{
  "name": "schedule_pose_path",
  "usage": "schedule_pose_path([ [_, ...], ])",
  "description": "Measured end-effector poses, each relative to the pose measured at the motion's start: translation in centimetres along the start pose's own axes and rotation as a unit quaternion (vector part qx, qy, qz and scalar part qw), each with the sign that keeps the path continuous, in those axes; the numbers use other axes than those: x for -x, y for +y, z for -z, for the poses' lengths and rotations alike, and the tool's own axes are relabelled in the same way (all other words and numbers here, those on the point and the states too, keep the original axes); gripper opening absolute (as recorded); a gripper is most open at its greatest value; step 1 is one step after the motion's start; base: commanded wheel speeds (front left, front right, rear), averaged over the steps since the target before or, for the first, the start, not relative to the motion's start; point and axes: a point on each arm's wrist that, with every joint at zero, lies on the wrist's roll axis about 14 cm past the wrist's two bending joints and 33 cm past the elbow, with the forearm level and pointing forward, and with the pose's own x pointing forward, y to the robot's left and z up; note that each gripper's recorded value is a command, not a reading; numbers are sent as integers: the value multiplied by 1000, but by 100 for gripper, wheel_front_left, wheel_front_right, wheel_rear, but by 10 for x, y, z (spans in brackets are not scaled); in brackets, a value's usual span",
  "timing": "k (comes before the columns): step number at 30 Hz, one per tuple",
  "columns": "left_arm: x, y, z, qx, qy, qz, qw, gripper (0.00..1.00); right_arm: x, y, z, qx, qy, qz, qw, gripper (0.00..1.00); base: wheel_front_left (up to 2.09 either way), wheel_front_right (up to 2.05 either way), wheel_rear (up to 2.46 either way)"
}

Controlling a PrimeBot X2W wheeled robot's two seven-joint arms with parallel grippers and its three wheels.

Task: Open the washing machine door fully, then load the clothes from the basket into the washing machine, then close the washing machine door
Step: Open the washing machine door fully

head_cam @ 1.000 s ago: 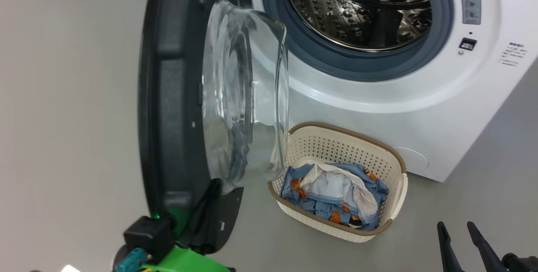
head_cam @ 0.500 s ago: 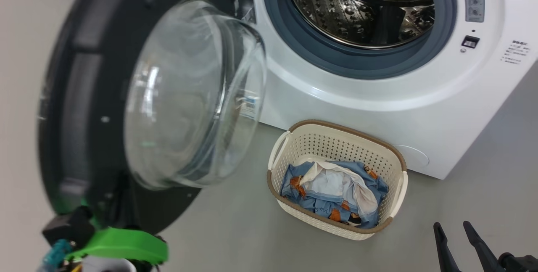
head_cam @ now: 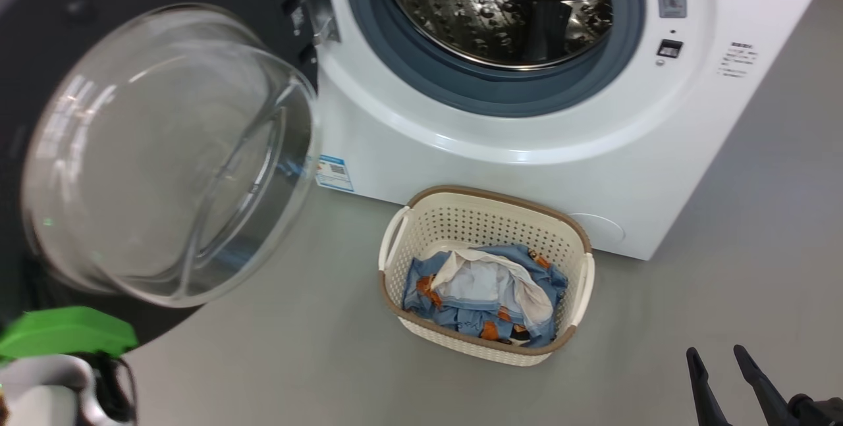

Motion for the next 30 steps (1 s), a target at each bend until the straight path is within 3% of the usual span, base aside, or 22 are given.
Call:
schedule_pose_path([
  [15, -38, 7, -15, -27, -28, -31, 999, 0, 24, -31, -3, 3, -4, 50, 999, 100, 0, 0, 0],
  [30, -32, 7, -16, -14, -33, -28, 999, 0, 22, -25, -7, 3, -11, 43, 999, 100, 0, 0, 0],
])
